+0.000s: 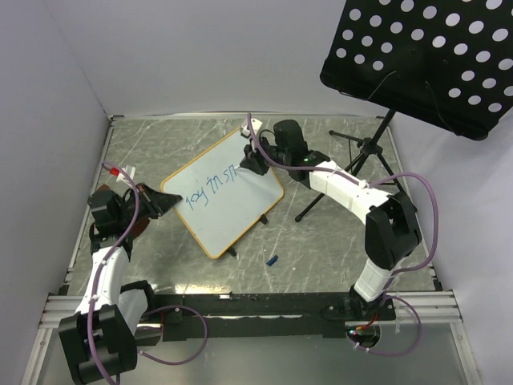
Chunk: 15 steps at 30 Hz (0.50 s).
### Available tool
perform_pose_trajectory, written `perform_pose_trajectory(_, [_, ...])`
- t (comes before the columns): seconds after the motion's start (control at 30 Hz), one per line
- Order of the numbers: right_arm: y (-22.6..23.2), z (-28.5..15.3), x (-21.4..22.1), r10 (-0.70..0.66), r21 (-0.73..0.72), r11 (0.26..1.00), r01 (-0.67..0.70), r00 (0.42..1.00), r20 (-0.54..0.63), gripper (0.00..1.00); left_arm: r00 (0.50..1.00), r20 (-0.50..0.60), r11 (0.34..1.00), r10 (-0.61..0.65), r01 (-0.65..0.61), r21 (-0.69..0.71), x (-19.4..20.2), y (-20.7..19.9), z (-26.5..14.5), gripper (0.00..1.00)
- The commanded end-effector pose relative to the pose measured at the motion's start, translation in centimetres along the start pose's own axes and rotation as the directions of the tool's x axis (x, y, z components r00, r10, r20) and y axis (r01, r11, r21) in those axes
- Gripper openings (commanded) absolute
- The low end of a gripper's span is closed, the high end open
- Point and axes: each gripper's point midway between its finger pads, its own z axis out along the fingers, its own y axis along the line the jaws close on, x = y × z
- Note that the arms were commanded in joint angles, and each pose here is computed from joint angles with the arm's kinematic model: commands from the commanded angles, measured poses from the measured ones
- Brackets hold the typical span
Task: Write a sentence on the whiteboard
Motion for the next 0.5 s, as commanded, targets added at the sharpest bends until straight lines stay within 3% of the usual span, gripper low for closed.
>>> perform_pose_trajectory(0.0, [-1.3, 0.5, -2.2, -0.019, 0.025, 1.000, 0.018, 0.999, 0.045, 0.00, 0.989, 0.002, 0.988, 0.149, -0.149, 0.041, -0.4, -0.6, 0.1, 0.01])
perform_pose_trajectory(0.47, [-3.5, 0.9, -1.5, 0.005, 0.089, 0.996, -0.007, 1.000, 0.024, 0.00, 0.989, 0.003, 0.988, 0.149, -0.149, 0.040, -0.5, -0.6, 0.1, 0.01])
